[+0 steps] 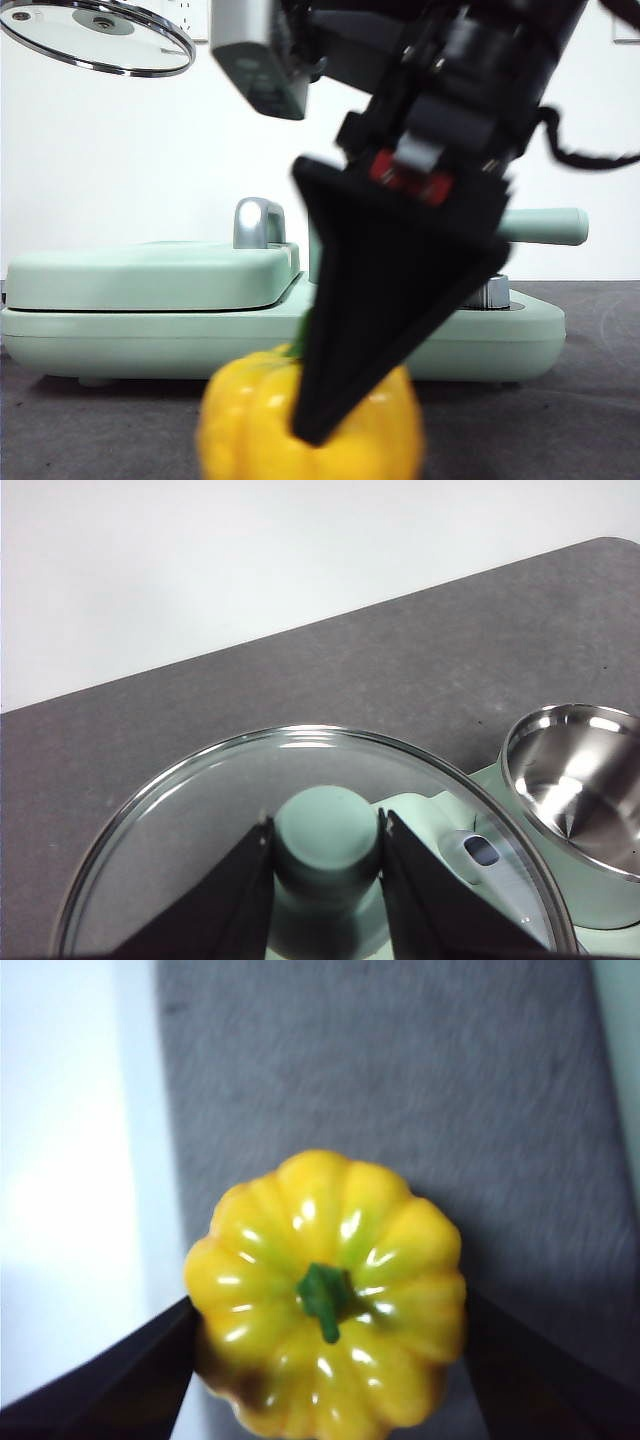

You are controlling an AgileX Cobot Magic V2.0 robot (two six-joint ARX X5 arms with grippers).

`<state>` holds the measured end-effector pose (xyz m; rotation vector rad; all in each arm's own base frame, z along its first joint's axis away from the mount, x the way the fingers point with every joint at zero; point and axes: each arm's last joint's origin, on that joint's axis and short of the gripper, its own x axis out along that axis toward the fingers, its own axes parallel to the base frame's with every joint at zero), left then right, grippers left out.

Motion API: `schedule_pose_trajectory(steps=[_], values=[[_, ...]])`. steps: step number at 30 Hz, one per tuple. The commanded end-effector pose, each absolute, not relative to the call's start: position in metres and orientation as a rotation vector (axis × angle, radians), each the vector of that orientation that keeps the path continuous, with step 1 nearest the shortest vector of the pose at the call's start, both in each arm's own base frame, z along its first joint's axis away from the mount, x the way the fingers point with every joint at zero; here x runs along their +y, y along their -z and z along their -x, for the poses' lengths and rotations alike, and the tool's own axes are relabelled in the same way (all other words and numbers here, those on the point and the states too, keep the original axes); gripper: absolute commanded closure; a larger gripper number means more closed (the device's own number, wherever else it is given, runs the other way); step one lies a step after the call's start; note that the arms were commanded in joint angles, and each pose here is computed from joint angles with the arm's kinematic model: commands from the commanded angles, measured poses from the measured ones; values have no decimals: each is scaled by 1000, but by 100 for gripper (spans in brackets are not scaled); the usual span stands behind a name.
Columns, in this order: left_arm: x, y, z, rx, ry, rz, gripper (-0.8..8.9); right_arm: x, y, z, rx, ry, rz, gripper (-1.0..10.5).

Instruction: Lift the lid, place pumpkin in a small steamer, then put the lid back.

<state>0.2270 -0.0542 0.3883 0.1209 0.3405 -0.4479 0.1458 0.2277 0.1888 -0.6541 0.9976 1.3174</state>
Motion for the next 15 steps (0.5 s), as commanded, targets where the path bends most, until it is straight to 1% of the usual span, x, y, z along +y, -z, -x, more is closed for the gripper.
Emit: schedule_pose_trajectory(steps=[1, 5, 12, 15], values=[[-55, -396, -228, 298, 451, -124, 797, 226, -204, -142, 1056, -1286, 629, 653], [-55, -395, -228, 299, 451, -123, 797, 217, -227, -139, 1119, -1213, 608, 653], [-55, -395, -227, 307, 451, -124, 798, 197, -279, -141, 1218, -1001, 612, 653], [-55, -395, -227, 307, 452, -124, 798, 188, -301, -147, 1246, -942, 594, 653]])
